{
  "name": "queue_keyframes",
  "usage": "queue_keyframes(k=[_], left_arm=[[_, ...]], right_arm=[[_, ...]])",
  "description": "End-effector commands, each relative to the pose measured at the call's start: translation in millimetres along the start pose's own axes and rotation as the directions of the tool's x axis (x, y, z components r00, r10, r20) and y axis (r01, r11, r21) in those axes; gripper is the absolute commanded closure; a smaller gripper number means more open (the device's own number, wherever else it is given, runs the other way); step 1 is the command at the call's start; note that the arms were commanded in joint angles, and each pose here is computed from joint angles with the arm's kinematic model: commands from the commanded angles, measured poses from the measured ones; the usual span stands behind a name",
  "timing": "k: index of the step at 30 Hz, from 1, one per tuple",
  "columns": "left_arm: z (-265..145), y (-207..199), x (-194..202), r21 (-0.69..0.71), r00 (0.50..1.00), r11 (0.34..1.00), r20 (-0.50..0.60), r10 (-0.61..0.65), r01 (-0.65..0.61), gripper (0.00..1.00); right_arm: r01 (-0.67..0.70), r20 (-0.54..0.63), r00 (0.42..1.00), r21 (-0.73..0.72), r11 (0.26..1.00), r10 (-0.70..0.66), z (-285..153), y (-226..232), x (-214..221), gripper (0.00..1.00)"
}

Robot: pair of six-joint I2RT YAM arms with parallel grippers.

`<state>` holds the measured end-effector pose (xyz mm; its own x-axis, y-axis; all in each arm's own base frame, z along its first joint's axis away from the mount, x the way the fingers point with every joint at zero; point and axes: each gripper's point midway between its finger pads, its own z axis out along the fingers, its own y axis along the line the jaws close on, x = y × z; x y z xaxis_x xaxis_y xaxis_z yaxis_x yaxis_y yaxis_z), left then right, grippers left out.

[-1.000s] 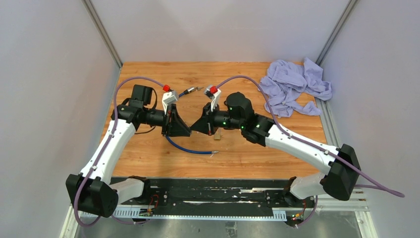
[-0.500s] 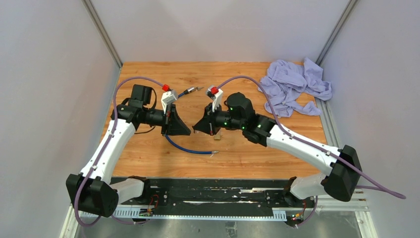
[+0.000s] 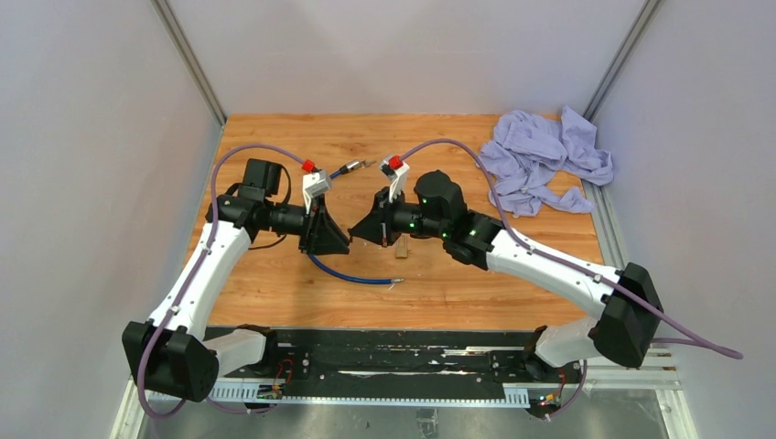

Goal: Unlock with the key

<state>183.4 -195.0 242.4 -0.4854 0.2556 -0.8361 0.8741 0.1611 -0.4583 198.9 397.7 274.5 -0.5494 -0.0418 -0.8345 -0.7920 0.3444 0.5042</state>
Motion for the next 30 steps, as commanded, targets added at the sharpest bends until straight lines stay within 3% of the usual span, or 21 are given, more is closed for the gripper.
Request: queue_keyframes(k=[1, 2, 6, 8, 11, 16, 21, 26, 30], left_arm=[[-4.7, 8.2, 0.0, -0.076, 0.998, 0.996, -0.023, 0.053, -0.054, 0.68], [-4.9, 7.4, -1.0, -0.078, 0.998, 0.996, -0.018, 0.053, -0.054, 0.71], [-3.7, 0.8, -1.2, -0.045, 0.999, 0.998, 0.002, 0.051, -0.051, 0.96], [-2.6, -1.1, 0.7, -0.028, 0.999, 0.999, 0.007, 0.045, -0.044, 1.0], [0.4, -7.5, 0.5, 0.029, 1.0, 1.0, 0.025, 0.009, -0.01, 0.98], [2.3, -21.2, -6.9, 0.133, 0.997, 0.99, 0.061, -0.044, 0.036, 0.86], [2.0, -18.4, -7.7, 0.119, 0.998, 0.993, 0.06, -0.022, 0.015, 0.99], [1.2, -4.0, -1.2, 0.032, 1.0, 0.999, 0.023, -0.007, 0.007, 1.0], [-0.1, 0.2, -0.6, 0.001, 1.0, 1.0, 0.012, 0.015, -0.015, 1.0]], right_arm=[[-0.014, 0.023, 1.0, -0.038, 0.999, 0.015, 13.1, 12.1, -2.0, 0.99], [-0.014, 0.022, 1.0, -0.039, 0.999, 0.014, 13.8, 12.8, -1.9, 0.99], [-0.013, 0.015, 1.0, -0.023, 1.0, 0.013, 12.0, 9.1, 2.4, 0.99], [-0.007, 0.015, 1.0, -0.022, 1.0, 0.007, 9.6, 9.2, 4.0, 0.99], [-0.011, 0.017, 1.0, -0.033, 0.999, 0.011, 7.8, 11.3, 4.9, 1.0], [-0.027, 0.035, 0.999, -0.069, 0.997, 0.03, 8.5, 16.7, 2.3, 0.99], [-0.043, 0.034, 0.998, -0.092, 0.995, 0.046, 11.6, 18.8, 3.5, 0.99], [-0.061, 0.031, 0.997, -0.088, 0.994, 0.064, 8.7, 15.3, 4.2, 0.83], [-0.074, 0.024, 0.997, -0.085, 0.994, 0.076, 4.0, 11.2, 4.5, 0.79]])
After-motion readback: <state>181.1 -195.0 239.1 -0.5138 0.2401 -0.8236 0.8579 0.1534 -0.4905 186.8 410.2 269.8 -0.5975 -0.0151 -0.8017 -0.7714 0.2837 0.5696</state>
